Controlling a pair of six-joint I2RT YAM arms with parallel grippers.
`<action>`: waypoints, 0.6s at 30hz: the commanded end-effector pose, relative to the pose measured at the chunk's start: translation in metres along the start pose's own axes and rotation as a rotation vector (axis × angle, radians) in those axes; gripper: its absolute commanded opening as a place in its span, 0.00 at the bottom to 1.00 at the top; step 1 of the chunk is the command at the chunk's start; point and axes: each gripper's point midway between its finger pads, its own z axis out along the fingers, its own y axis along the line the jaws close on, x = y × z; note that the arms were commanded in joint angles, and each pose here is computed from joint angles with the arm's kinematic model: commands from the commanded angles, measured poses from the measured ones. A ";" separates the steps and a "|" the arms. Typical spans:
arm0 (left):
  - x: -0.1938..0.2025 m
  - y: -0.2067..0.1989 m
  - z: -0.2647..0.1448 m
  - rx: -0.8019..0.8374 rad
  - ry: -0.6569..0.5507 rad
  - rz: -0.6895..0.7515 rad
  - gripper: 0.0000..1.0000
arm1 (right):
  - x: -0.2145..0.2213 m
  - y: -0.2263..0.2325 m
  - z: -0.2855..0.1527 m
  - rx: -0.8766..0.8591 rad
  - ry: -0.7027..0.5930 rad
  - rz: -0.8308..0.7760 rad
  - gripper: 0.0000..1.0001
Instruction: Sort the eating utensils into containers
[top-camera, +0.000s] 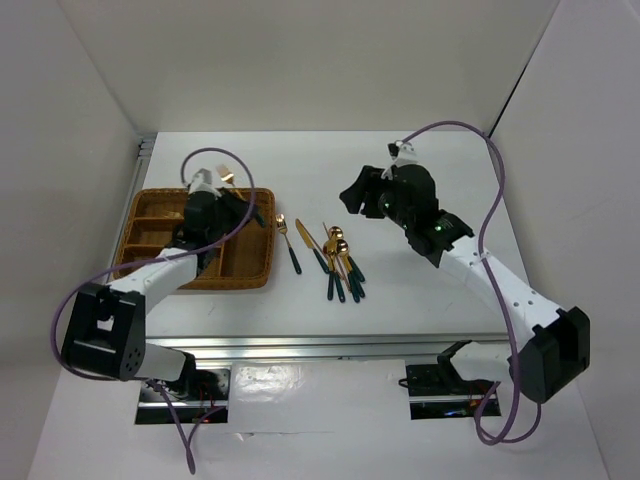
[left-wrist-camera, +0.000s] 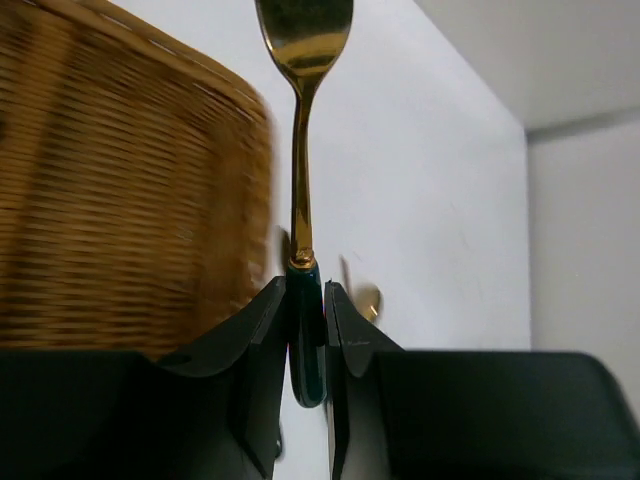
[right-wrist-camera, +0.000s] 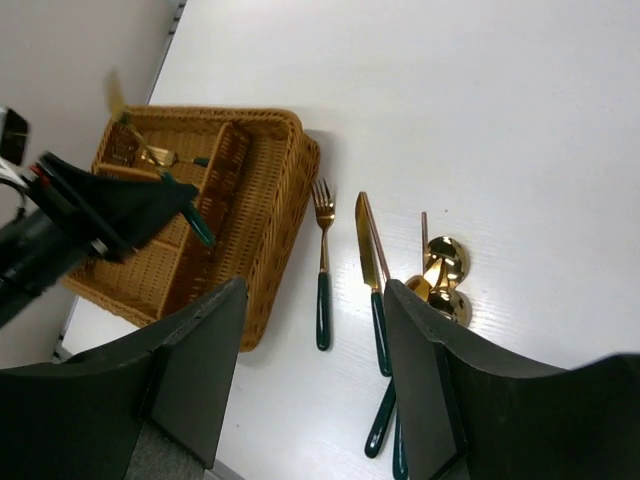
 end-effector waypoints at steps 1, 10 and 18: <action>-0.048 0.040 -0.015 -0.175 -0.238 -0.172 0.18 | 0.027 -0.003 0.017 -0.032 0.067 -0.051 0.65; -0.098 0.103 -0.012 -0.401 -0.523 -0.472 0.18 | 0.092 0.007 0.050 -0.153 0.267 -0.112 0.61; -0.119 0.130 -0.010 -0.502 -0.633 -0.559 0.20 | 0.136 0.015 0.070 -0.155 0.371 -0.179 0.60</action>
